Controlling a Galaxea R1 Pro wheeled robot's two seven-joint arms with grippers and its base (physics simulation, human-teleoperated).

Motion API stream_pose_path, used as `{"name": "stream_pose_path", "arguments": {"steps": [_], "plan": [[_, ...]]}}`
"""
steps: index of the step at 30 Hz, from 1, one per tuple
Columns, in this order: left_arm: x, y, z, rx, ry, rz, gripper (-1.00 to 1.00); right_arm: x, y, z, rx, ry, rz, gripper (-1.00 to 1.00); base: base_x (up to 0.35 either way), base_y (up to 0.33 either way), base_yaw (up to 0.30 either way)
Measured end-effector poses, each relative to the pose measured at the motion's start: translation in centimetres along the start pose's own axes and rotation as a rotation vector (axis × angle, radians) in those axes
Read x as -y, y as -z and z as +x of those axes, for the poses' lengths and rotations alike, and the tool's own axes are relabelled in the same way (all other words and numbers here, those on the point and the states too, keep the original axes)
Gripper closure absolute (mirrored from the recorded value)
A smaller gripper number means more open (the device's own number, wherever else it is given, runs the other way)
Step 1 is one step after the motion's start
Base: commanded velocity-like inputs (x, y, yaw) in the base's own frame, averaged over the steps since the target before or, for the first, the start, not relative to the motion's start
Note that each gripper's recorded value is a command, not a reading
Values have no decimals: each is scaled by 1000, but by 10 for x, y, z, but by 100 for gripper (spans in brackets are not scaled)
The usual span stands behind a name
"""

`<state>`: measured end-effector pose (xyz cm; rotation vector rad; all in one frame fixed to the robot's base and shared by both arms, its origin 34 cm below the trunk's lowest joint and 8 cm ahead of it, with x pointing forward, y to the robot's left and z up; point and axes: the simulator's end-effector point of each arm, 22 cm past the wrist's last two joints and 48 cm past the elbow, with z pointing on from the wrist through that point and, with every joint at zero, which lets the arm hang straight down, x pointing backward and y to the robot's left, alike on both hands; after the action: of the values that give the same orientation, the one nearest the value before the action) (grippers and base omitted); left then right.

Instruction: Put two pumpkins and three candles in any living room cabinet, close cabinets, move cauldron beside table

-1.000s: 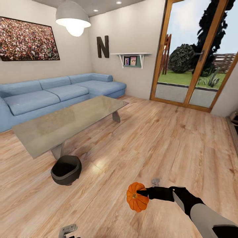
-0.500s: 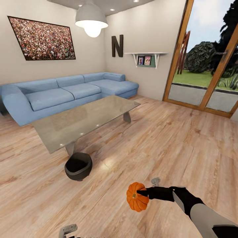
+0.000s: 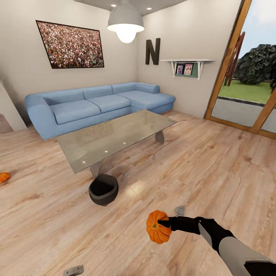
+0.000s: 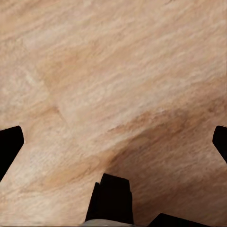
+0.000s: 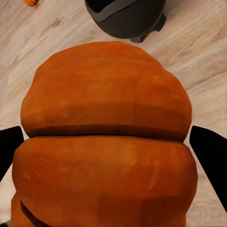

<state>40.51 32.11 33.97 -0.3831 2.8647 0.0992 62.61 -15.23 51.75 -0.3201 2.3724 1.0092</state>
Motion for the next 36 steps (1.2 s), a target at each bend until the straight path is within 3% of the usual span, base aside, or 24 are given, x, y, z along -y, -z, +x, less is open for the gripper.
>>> {"name": "stream_pose_path", "arguments": {"steps": [10, 23, 36], "plan": [[-6, 17, 3, -19, -1, -28, -100, -9, 7, -7, -10, -11, 0, 100, 0, 0, 211], [-11, 40, 45, -93, -10, -28, -100, -23, 14, -6, -23, -18, -7, 100, 0, 0, 197], [-13, 62, 46, -112, -12, -31, -100, -35, 22, -14, -34, -30, -11, 100, 0, 0, 193]]}}
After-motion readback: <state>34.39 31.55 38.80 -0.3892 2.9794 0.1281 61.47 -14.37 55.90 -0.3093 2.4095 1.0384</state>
